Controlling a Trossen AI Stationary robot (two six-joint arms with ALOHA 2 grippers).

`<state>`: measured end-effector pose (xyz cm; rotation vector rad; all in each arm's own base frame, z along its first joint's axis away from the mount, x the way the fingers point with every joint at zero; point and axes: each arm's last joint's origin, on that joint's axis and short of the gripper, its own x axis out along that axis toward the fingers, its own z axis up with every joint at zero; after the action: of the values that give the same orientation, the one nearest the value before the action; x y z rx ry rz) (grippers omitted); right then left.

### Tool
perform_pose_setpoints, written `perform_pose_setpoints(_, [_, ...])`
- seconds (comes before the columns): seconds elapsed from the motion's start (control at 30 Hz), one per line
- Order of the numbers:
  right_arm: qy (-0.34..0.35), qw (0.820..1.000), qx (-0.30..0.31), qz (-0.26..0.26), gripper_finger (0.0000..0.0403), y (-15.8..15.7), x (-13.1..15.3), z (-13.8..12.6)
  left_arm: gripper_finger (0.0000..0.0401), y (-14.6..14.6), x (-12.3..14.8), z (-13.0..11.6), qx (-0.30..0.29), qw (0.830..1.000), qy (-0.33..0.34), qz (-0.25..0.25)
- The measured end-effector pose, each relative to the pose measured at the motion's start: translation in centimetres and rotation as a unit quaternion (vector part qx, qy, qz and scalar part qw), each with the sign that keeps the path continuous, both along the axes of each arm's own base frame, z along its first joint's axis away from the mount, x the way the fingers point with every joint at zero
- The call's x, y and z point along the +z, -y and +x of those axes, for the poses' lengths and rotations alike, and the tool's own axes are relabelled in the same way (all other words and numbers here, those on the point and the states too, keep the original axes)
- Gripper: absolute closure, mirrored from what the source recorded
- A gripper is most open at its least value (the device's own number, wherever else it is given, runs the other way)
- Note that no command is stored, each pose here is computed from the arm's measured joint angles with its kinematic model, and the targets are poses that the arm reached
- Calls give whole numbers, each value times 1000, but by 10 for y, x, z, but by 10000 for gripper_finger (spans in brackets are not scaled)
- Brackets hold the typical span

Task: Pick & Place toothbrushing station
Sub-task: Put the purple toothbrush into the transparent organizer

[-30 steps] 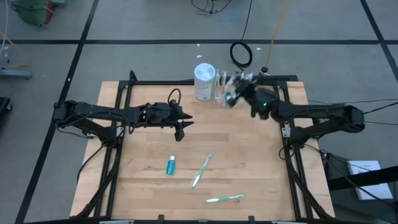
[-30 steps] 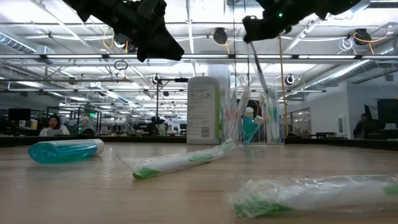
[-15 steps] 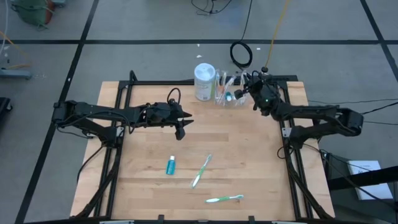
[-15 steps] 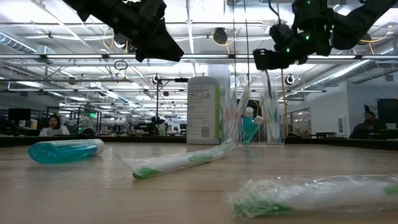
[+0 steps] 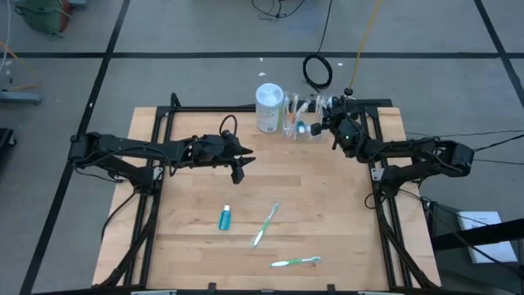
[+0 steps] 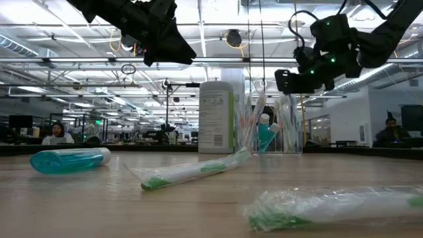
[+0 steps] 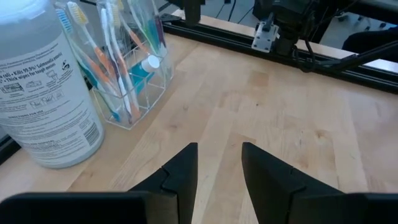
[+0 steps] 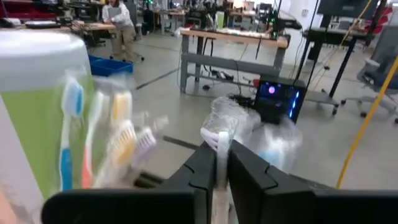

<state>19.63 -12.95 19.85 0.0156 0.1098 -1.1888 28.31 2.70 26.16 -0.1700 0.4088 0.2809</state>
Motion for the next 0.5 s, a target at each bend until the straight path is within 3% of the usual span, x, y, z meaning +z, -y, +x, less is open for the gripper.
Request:
perform_pose_setpoints(0.27, [-42,999,2,5,355,-6,-19,-10,272,0,0,0,2,1000,1,-4])
perform_pose_setpoints(0.5, [-57,998,7,-14,315,-7,-14,-12,272,0,0,0,4,1000,2,-9])
